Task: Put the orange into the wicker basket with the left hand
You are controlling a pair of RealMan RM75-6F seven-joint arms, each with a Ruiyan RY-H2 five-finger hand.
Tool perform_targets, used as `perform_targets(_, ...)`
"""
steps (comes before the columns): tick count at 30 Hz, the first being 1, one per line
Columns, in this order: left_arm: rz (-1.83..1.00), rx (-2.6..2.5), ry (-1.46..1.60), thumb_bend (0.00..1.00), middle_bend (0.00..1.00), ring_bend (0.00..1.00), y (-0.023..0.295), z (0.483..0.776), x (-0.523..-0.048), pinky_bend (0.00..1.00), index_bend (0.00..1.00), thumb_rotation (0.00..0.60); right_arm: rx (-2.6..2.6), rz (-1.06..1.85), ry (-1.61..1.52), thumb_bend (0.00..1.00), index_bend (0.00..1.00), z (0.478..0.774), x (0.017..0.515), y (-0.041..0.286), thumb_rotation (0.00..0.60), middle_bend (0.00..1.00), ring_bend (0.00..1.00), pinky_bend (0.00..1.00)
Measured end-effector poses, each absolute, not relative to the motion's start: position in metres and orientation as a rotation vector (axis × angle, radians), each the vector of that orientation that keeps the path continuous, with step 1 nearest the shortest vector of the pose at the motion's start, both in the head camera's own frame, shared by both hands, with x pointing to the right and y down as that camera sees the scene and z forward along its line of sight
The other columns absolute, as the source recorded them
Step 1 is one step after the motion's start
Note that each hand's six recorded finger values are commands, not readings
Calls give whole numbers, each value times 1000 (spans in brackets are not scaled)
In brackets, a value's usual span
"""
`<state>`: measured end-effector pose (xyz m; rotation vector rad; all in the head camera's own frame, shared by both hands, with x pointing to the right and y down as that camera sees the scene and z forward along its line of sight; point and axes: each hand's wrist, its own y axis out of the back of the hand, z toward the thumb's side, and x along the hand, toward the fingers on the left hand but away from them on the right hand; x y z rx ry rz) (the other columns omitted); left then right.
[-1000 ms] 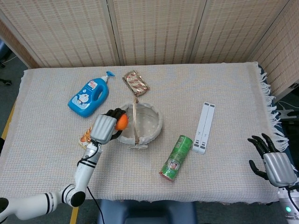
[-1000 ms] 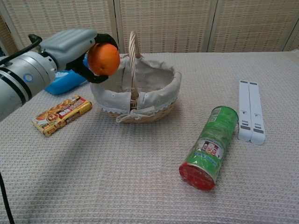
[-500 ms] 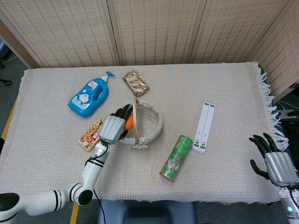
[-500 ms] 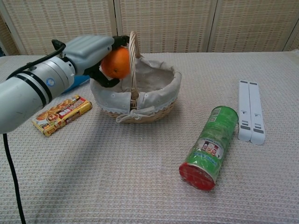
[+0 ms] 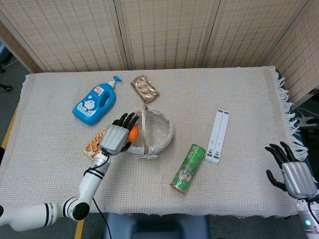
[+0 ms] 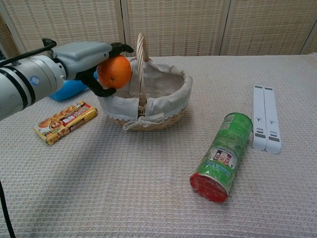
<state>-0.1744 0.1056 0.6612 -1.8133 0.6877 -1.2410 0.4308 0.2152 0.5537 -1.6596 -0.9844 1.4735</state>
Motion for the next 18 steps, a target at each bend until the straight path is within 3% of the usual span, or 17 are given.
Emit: perform_targets(18,-1208,-1833,693,324,0,0,106,650,-175,187,0,600,-1664,1473,-986,298,155,553,431,215,600,112,14,462)
